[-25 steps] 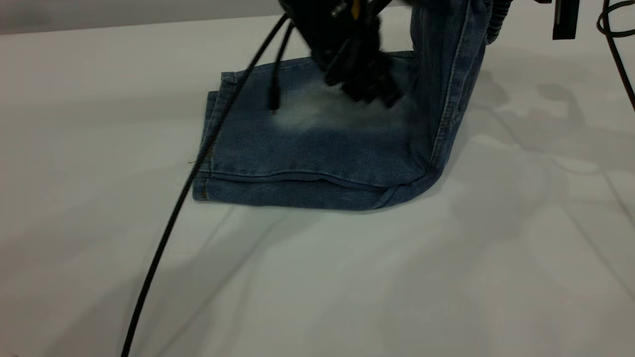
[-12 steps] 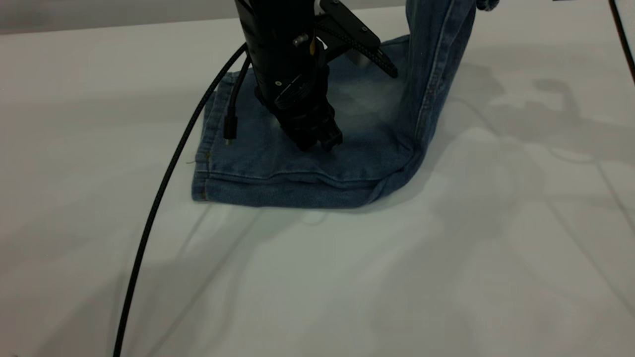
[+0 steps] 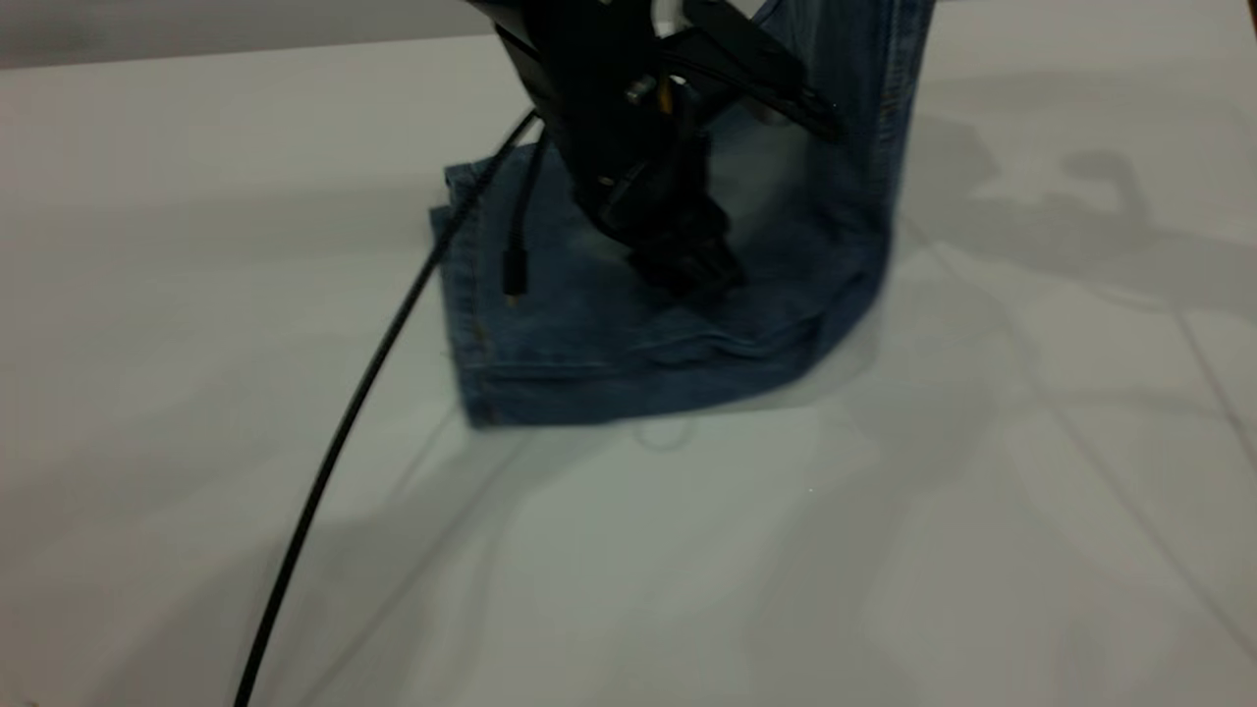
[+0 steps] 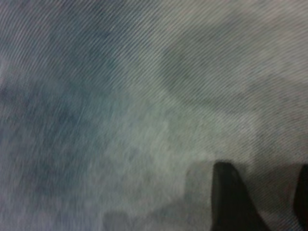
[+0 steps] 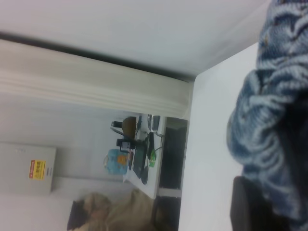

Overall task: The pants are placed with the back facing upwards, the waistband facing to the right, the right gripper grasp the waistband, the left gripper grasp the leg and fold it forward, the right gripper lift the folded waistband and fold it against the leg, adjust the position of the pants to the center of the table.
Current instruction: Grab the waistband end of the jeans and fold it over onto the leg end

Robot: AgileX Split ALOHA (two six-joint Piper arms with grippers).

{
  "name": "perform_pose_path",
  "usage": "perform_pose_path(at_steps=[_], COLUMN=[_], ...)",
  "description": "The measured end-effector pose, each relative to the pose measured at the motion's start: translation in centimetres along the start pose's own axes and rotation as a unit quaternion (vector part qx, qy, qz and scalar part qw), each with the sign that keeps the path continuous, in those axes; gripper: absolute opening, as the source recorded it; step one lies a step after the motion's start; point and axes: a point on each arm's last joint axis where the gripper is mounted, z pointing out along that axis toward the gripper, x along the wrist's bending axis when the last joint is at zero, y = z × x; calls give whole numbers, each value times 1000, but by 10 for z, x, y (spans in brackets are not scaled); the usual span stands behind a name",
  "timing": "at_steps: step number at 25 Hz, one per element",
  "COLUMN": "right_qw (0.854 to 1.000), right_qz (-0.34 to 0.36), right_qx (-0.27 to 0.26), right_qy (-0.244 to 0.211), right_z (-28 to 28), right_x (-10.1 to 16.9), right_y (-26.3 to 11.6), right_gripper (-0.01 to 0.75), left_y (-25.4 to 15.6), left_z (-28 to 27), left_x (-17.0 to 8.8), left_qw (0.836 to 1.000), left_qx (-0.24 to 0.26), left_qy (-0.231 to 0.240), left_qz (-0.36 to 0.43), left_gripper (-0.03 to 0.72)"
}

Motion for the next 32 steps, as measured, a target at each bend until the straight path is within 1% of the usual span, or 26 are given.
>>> perform_pose_path(at_steps=[2,4,8,10,14,20,23,28,32], right_qw=[1000,1000,1000,1000,1000,999,998,995,990], right_qz=[-1,-1,-10,-17,-19,-45,-52,-64,-85], right_qx=[5,9,25,24,24,30,46,77,113], right_qy=[0,1,8,7,6,3,-5,-15,-26], right_z=[2,7,16,16,16,16,15,21,41], right_x=[0,2,5,4,4,4,2,1,4], right_y=[-2,-4,-11,-10,-10,-12,-14,-22,-39], right_gripper=[67,67,67,67,67,67,67,67,67], left_y=[4,5,5,7,18,34,42,47,49], left_z=[0,0,-8,-16,-42,-93,-128,-197,-252], left_x=[-6,-7,-2,7,24,44,58,86,90], left_qw=[1000,1000,1000,1000,998,993,986,968,951], left_qx=[-13,-16,-4,-10,-49,-94,-130,-207,-262], left_qy=[-3,-3,0,6,24,67,97,140,165], left_qz=[3,5,3,-3,-13,17,23,-5,-10], left_gripper=[324,324,324,324,324,324,324,324,324])
